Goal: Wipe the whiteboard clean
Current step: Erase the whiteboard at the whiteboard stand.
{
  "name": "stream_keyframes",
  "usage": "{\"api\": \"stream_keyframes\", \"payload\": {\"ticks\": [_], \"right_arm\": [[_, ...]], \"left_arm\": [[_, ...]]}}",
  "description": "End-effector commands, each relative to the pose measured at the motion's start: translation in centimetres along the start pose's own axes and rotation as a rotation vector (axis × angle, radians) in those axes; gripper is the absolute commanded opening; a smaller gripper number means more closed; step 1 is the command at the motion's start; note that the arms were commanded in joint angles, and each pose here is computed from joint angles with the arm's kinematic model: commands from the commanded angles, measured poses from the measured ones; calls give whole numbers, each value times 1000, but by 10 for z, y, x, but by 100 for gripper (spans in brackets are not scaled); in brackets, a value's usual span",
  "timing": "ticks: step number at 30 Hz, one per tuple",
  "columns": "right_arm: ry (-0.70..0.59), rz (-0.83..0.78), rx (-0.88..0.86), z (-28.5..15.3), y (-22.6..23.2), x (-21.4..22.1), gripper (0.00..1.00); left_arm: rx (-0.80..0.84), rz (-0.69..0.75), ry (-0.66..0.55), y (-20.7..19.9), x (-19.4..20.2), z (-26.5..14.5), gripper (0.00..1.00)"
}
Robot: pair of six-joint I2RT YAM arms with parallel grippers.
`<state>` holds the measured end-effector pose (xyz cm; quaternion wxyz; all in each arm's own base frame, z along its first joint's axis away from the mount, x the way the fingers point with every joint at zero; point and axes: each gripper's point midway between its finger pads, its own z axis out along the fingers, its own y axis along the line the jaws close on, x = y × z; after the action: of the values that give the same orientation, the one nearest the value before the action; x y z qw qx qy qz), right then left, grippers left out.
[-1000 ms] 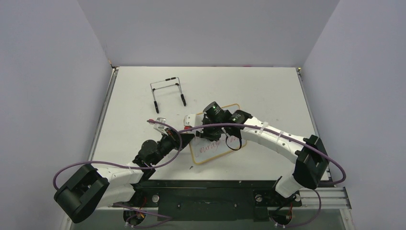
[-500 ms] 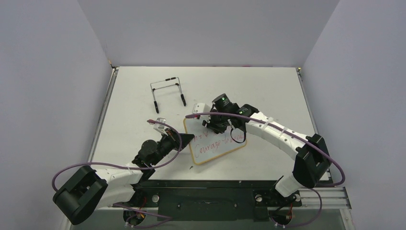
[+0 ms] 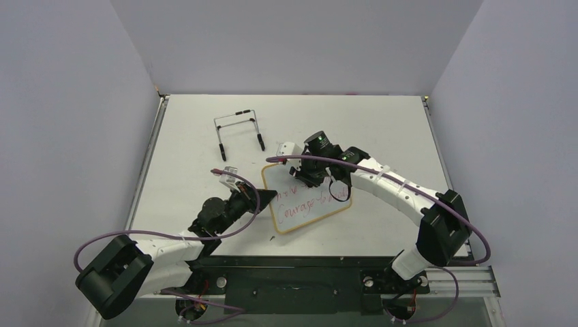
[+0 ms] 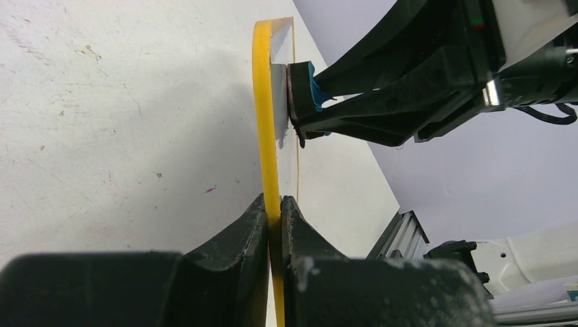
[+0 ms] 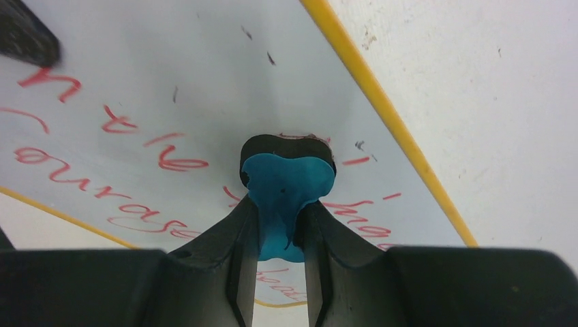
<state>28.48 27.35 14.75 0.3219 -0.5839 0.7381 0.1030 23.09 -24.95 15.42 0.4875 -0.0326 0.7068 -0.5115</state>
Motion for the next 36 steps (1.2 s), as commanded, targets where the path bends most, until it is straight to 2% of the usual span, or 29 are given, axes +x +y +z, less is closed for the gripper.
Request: {"api": "stream_keyframes", "payload": {"ticks": [1,5,9,13,16,19,24,29,32,36], "right_arm": [[26,-75,-27,-2,5,20,0],[41,-165,-157,1,38,26,0],[-23,-147,-195,-3,44,0,0],[-58,-52,-79,-9,12,-18,0],[-43,10,48,-13,-14,-6,0],[-9,44,90,-13,-27,15,0],[-4,-56,-92,-10,9,31,0],[-104,-63,-154,-27,23,2,0],[-158,38,-48,-37,-4,-16,0],[-145,152,124,-42,-44,-5,0]], "left_arm": [[162,71,-42,-44,-23,10,0],[175,82,-29,-45,-22,11,0],[182,86,-34,-45,-22,10,0],[185,88,-27,-45,-20,10,0],[187,87,-25,-45,-20,10,0],[196,80,-24,-47,-19,10,0],[187,81,-12,-43,-16,9,0],[199,68,-2,-43,-12,10,0],[209,53,2,-44,-11,10,0],[211,50,7,-46,-11,11,0]]}}
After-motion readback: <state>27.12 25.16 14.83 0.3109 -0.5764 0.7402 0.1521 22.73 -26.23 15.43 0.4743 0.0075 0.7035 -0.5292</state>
